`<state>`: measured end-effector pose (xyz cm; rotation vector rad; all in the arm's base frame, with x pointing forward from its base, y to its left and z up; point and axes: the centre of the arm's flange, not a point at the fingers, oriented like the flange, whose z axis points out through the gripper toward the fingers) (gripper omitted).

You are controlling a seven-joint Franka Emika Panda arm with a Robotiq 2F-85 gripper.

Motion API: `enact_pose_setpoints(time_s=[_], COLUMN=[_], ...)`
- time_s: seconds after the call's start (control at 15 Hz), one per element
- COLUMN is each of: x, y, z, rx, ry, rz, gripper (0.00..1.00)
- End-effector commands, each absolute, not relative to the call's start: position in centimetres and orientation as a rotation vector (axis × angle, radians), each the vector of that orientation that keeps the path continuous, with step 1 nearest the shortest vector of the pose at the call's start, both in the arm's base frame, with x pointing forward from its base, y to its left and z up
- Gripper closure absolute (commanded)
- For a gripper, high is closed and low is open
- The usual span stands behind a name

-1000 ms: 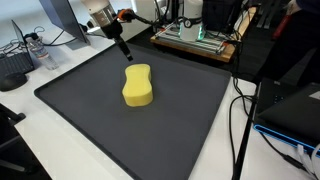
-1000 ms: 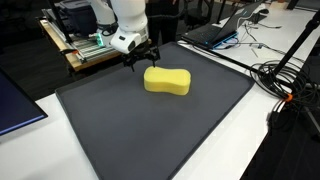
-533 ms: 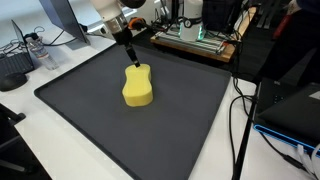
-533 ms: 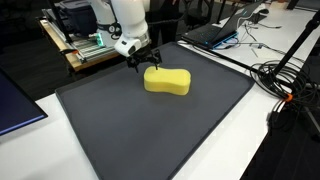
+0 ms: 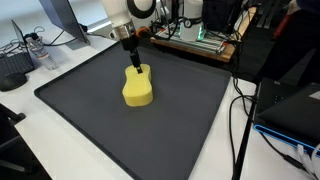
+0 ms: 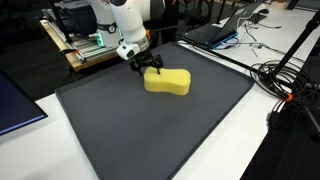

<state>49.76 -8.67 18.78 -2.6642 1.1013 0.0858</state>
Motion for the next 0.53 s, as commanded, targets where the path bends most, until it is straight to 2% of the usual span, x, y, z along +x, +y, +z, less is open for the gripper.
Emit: enact_pose_setpoints(time_s=[0.0,0.13,0.2,0.27,0.47], x=[49.32,49.43,49.51,49.58,49.99], y=[-8.62,-8.55,-8.49,-8.44,-8.18], z=[16.97,16.49,16.26,16.07,16.12], rx=[-2.615,-2.601,-2.594,-2.592,-2.575], ry=[1.147,1.163,1.169,1.168,1.159], rz=[0.046,0.048,0.053,0.057,0.051], gripper=[0.0,0.01,0.25,0.25,0.47])
